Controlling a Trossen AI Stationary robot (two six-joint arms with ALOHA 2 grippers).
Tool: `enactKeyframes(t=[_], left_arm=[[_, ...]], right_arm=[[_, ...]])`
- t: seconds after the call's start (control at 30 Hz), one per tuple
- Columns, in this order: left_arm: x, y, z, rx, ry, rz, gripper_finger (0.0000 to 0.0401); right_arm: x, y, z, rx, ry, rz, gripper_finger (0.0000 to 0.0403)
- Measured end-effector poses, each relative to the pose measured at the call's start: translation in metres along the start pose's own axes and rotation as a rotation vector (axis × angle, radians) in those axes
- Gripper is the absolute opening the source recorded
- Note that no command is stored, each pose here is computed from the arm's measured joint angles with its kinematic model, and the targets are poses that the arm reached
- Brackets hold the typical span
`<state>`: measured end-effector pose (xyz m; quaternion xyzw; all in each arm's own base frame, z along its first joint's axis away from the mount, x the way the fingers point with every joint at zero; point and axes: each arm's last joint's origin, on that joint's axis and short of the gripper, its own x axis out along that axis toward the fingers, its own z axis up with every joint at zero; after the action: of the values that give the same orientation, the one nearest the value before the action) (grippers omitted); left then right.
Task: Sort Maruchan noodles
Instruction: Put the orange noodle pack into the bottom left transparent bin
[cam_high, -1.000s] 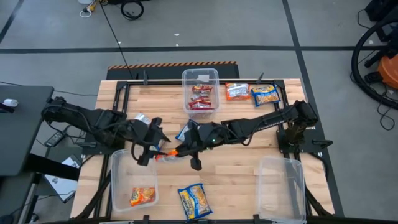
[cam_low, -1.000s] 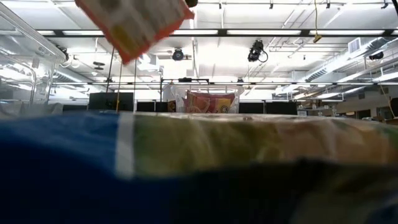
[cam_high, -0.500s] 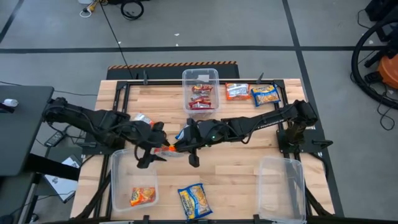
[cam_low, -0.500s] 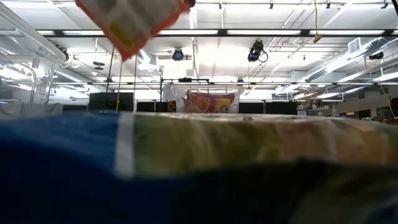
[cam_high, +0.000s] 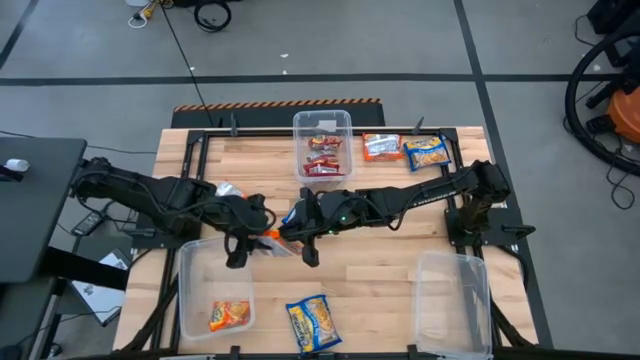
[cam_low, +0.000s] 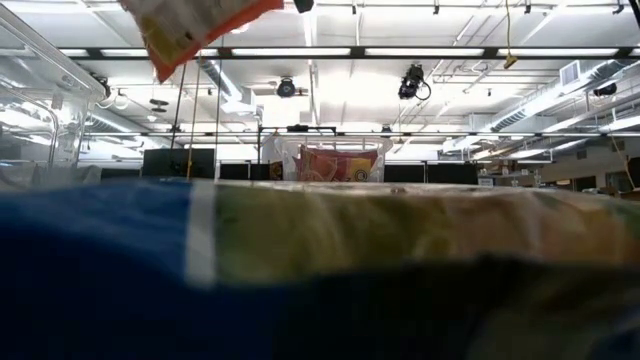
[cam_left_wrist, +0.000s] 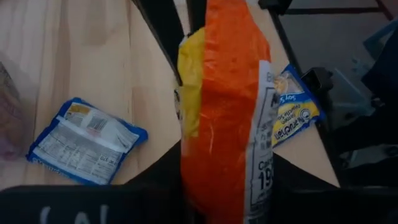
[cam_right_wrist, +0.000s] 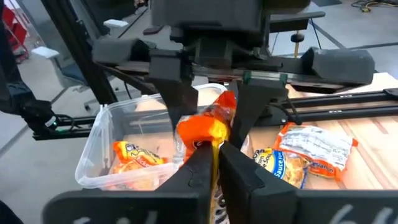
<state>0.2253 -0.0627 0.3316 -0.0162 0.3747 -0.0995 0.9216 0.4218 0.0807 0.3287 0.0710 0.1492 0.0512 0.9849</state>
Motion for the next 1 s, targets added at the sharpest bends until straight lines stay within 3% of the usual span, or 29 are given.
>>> enactKeyframes(t=[0.13,0.3,0.43,0.57,0.77,1.0], left_arm=[[-0.006,0.001,-0.003,0.0,0.073,0.012,0.0126],[-0.049,0.0,0.007,-0.004,0.176,0.064,0.0126],[-0.081,-0.008,0.008,-0.168,0.267,0.016,0.0134],[-0.088,-0.027,-0.01,-0.289,0.461,-0.014,0.0135],[-0.06,-0.065,-0.039,-0.362,0.529,-0.032,0.0134],[-0.005,-0.085,-0.086,-0.364,0.468,0.041,0.0134]], right_arm=[[-0.001,0.0,0.002,0.0,-0.011,-0.016,0.0068],[-0.028,-0.003,0.022,-0.044,-0.051,-0.084,0.0144],[-0.061,-0.008,0.041,-0.07,-0.077,-0.245,0.0194],[-0.076,-0.011,0.045,-0.089,-0.061,-0.337,0.0213],[-0.076,-0.012,0.043,-0.096,-0.04,-0.349,0.0211],[-0.068,-0.005,0.03,-0.122,0.049,-0.332,0.021]])
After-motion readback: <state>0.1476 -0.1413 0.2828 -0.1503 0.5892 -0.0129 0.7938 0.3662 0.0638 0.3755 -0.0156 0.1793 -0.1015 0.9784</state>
